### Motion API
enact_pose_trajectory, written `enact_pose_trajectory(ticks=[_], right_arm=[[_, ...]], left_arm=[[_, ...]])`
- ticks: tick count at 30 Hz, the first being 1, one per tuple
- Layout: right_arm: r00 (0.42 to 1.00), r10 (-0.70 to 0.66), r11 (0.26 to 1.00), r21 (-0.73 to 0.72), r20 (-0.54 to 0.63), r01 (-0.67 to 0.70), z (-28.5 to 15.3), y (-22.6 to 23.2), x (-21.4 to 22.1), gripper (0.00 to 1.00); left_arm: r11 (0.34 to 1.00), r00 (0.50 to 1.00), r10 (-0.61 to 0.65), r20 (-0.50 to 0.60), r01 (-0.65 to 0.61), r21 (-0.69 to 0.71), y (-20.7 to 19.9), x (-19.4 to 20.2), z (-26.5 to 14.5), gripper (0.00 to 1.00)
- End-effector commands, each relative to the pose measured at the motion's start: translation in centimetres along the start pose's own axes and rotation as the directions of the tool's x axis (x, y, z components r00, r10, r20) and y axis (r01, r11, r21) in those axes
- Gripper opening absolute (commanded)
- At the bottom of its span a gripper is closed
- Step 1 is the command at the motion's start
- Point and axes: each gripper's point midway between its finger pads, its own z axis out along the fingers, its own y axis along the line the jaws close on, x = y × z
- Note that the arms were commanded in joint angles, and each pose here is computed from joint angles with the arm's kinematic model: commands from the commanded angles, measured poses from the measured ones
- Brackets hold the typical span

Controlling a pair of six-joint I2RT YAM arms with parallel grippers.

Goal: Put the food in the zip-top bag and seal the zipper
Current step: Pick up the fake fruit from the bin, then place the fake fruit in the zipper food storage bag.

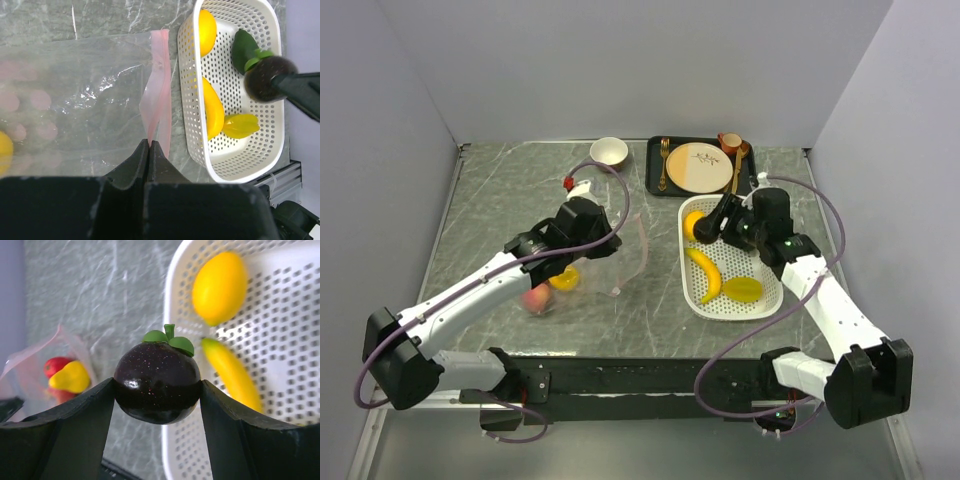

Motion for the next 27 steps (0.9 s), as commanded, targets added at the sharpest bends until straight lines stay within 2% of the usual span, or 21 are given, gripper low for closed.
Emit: enact_pose_trajectory(ticks=[1, 7, 17, 27], right_arm=[[0.999, 0.025, 0.978, -0.207, -0.022, -0.029, -1.0, 5.2, 0.4, 0.39], [0.997, -0.045, 0.950, -0.310, -0.060, 0.024, -1.7, 10.2, 2.0, 0.40], [0.985, -0.078, 0.924, -0.383, -0.154, 0.013, -0.2, 14.2, 5.5, 0.41], [0.971, -0.134, 0.908, -0.418, -0.200, 0.039, 2.4, 17.7, 6.5, 0.43]], left_arm=[[0.999, 0.999, 0.022, 0.034, -0.023, 0.042, -0.8, -0.9, -1.0, 0.01], [0.999, 0.999, 0.017, 0.029, -0.018, 0.051, -1.1, -0.8, -0.5, 0.01], [0.997, 0.999, 0.027, 0.025, -0.028, 0.065, -1.4, -0.7, -0.6, 0.01], [0.998, 0.999, 0.009, 0.043, -0.012, 0.067, -1.2, -1.0, -1.2, 0.01]])
